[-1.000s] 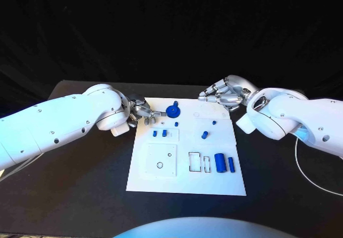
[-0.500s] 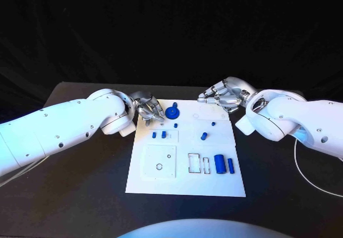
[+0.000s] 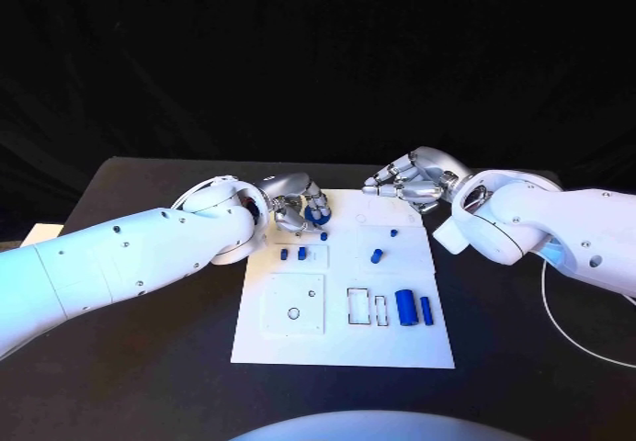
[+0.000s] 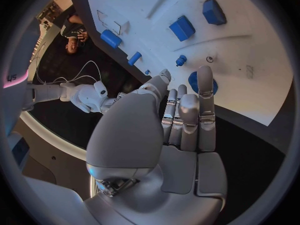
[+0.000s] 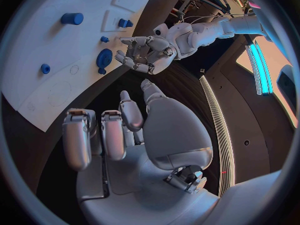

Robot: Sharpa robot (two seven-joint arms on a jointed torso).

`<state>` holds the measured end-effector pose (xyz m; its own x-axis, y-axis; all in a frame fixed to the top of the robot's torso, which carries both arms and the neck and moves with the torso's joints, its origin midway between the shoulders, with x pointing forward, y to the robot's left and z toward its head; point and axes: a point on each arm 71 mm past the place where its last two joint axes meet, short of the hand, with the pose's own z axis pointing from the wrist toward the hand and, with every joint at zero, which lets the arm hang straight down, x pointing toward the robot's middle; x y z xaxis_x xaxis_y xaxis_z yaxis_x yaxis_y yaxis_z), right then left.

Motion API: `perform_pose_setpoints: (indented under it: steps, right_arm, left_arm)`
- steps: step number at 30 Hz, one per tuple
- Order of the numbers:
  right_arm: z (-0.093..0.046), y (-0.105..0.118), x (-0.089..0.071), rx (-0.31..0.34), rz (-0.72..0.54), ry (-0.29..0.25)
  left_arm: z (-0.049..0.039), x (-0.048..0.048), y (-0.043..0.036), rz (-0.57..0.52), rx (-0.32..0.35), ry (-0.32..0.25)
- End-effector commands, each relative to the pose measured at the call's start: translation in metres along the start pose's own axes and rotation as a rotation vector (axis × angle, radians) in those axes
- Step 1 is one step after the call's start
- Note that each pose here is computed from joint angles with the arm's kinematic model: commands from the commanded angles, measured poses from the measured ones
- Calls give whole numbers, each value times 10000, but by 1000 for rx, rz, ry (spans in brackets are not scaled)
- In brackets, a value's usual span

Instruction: Assemble the parts on the task board

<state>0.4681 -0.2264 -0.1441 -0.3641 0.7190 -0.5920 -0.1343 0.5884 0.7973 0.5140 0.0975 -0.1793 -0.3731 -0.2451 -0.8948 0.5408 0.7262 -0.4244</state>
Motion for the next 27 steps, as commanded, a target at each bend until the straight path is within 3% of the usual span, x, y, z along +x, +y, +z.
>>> perform_pose_setpoints:
  steps: [1,7,27]
  right_arm:
    - [2,7,19,-7,-4,15]
    - [5,10,24,-8,-4,15]
    - [14,22,39,-12,-4,19]
  left_arm:
    - [31,36,-50,132,40,11]
    - [101,113,-68,179,10,73]
    - [255,210,-73,225,-39,143]
